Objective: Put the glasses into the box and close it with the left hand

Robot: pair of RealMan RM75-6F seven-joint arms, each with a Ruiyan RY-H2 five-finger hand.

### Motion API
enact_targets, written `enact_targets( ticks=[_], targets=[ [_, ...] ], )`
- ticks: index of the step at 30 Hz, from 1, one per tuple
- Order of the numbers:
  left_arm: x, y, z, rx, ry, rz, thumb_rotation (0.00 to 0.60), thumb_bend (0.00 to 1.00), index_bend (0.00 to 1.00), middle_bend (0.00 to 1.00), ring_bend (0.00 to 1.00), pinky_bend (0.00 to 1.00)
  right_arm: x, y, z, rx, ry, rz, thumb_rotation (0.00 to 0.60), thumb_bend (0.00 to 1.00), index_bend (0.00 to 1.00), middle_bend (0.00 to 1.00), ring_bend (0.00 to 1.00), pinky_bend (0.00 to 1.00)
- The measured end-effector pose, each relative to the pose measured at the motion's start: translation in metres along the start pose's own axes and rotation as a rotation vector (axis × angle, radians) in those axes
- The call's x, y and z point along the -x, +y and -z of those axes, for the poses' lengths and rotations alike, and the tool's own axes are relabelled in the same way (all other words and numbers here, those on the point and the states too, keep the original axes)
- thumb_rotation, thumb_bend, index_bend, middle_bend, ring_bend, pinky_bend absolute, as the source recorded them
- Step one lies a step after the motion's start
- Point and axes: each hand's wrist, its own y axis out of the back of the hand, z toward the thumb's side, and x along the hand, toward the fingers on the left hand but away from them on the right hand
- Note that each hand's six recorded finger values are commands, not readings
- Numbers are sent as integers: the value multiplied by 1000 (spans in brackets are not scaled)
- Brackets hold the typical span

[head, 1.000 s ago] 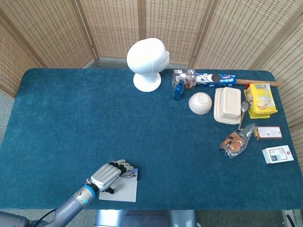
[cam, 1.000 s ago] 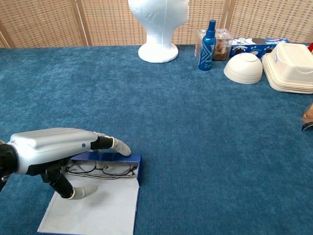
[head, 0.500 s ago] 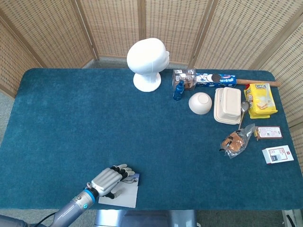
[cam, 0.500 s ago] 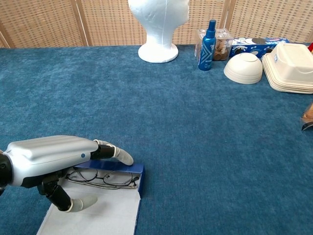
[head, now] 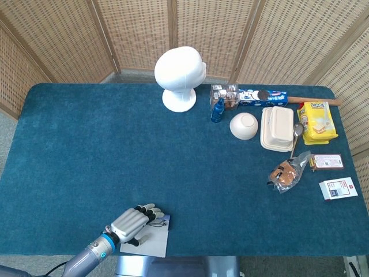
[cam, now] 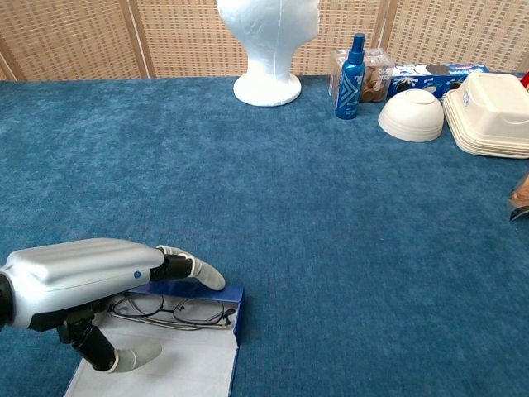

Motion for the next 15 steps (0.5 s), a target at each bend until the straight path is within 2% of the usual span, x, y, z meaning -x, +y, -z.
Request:
enact_targets(
  ticks=[15],
  targets=[
    [5,-8,0,8,6,23,600,385,141,151,63,166,-1,0,-1,-2,3,-2,583,390,41,165,127,284]
  ],
)
